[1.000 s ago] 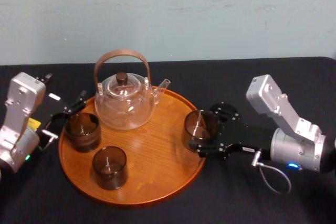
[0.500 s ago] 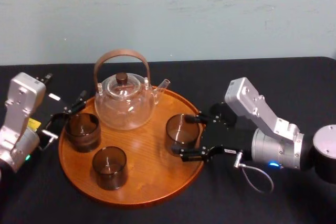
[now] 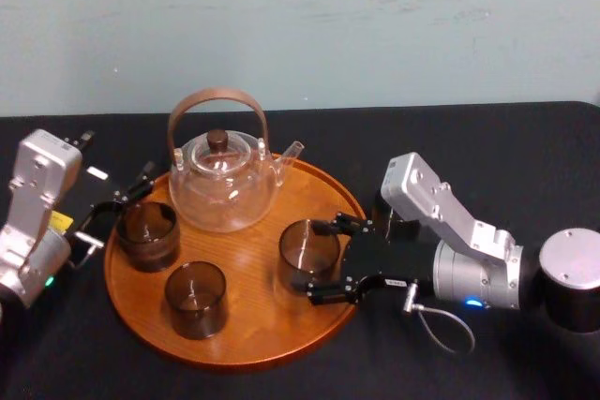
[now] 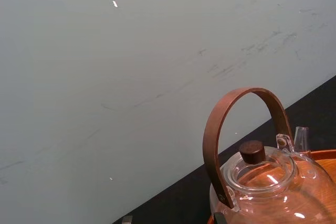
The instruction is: Pick up the glass from the table and place it on the tray.
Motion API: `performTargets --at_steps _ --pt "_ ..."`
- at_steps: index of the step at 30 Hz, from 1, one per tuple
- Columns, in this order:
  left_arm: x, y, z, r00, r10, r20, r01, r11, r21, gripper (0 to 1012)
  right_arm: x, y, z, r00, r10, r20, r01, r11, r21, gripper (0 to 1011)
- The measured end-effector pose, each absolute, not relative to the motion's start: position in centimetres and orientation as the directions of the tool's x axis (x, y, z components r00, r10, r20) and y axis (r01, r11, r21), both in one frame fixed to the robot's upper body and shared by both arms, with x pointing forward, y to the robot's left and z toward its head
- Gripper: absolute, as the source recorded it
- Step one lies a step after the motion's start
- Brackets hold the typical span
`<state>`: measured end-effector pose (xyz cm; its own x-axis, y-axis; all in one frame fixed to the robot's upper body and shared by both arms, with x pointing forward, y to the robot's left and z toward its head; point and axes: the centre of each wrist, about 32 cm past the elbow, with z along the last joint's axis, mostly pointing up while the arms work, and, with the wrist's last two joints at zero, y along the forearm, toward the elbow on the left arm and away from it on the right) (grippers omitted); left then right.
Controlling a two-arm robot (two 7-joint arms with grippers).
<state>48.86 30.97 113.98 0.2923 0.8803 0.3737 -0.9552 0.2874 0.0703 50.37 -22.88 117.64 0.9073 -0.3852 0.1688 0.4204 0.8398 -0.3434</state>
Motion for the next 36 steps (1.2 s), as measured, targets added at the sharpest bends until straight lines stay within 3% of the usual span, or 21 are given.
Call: performTargets --at_steps 36 --pt "48.9 31.0 114.0 0.292 0.880 0.374 -0.955 0.287 0.070 1001 51.0 -22.0 114.6 0.915 -0.381 0.134 0.403 0.841 -0.361 913"
